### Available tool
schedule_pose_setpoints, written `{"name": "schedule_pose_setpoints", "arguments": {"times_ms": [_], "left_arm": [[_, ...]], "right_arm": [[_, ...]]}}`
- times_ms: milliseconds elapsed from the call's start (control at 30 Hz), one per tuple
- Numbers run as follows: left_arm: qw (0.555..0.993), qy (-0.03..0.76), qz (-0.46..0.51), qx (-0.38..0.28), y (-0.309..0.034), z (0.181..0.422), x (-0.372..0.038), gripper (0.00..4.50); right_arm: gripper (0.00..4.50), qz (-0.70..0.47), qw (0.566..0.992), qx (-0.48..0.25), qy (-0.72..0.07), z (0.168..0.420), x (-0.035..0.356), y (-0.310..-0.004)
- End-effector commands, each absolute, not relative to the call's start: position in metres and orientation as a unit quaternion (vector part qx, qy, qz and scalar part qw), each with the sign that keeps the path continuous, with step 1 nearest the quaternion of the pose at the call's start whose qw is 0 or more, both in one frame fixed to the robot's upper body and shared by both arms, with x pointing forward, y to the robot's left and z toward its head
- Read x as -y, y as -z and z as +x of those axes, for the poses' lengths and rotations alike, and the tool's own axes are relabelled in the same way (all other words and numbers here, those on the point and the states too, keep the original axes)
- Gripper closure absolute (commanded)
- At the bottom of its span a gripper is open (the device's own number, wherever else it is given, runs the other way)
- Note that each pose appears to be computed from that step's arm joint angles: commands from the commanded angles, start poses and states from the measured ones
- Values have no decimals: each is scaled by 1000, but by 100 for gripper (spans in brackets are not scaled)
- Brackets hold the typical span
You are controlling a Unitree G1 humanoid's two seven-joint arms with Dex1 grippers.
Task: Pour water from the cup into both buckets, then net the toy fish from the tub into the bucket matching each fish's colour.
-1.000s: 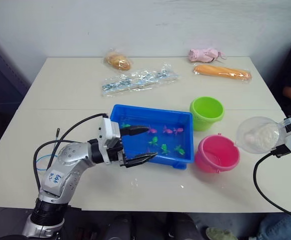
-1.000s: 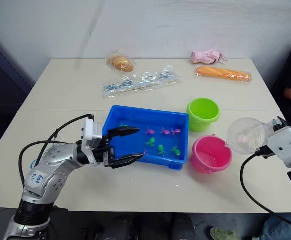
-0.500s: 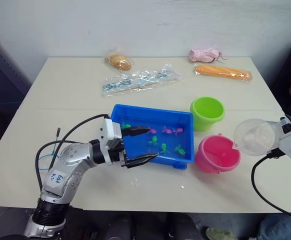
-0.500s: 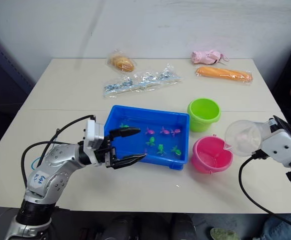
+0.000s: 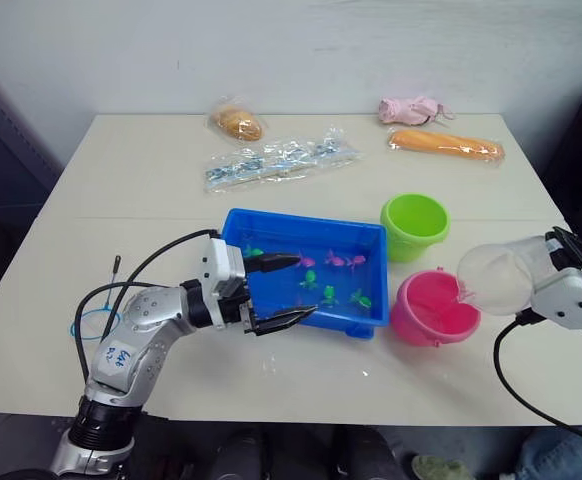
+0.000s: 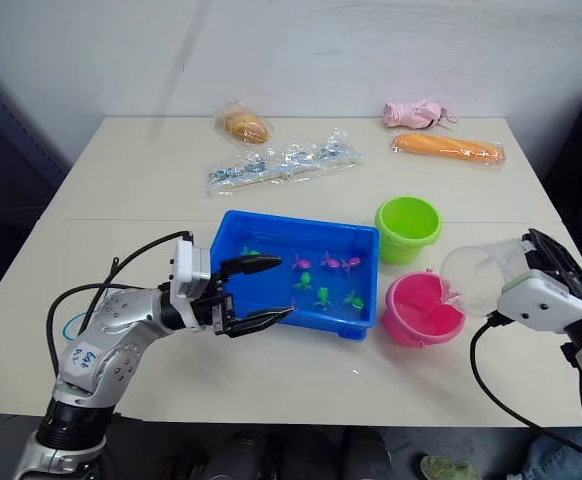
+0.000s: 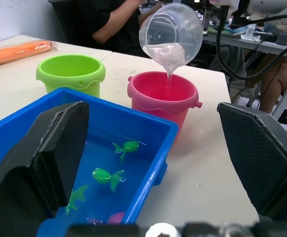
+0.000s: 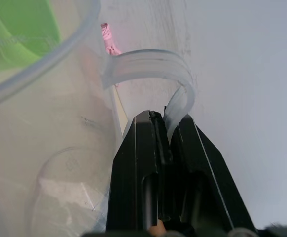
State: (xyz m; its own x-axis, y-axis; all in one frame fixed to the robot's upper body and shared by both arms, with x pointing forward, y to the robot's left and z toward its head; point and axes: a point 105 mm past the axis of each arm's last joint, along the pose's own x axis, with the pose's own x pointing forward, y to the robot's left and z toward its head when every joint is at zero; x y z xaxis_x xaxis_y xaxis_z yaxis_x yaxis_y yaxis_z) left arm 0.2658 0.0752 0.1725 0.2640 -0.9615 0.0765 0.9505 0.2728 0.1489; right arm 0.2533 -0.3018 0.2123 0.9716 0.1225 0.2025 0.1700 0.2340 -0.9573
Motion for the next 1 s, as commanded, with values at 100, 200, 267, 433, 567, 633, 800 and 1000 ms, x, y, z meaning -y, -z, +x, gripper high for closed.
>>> {"name": "schedule_pose_setpoints", "arguments": {"times_ms": [100,200,267,433,567,633,800,1000], "left_arm": [[786,608,47,97,-181,264,-72,0],[787,607,48,99,-181,265,-72,0],[787,607,49,100,-182,265,-72,0],[786,607,51,102,-182,266,-71,0],[787,606,53,104,-183,267,-72,0],[787,606,54,104,-183,267,-72,0],[788,605,55,103,-182,268,-74,0],[787,605,56,103,-182,269,-74,0]], "right_arm": [[447,-641,750,158,38,250,300,-233],[447,-643,747,163,38,251,299,-233],[447,-645,745,166,39,251,299,-233],[447,-643,745,171,40,251,298,-233],[447,-630,756,169,50,251,301,-231],[447,-607,776,163,60,251,306,-230],[447,-579,798,162,49,249,306,-227],[447,-513,845,147,42,247,312,-220]]}}
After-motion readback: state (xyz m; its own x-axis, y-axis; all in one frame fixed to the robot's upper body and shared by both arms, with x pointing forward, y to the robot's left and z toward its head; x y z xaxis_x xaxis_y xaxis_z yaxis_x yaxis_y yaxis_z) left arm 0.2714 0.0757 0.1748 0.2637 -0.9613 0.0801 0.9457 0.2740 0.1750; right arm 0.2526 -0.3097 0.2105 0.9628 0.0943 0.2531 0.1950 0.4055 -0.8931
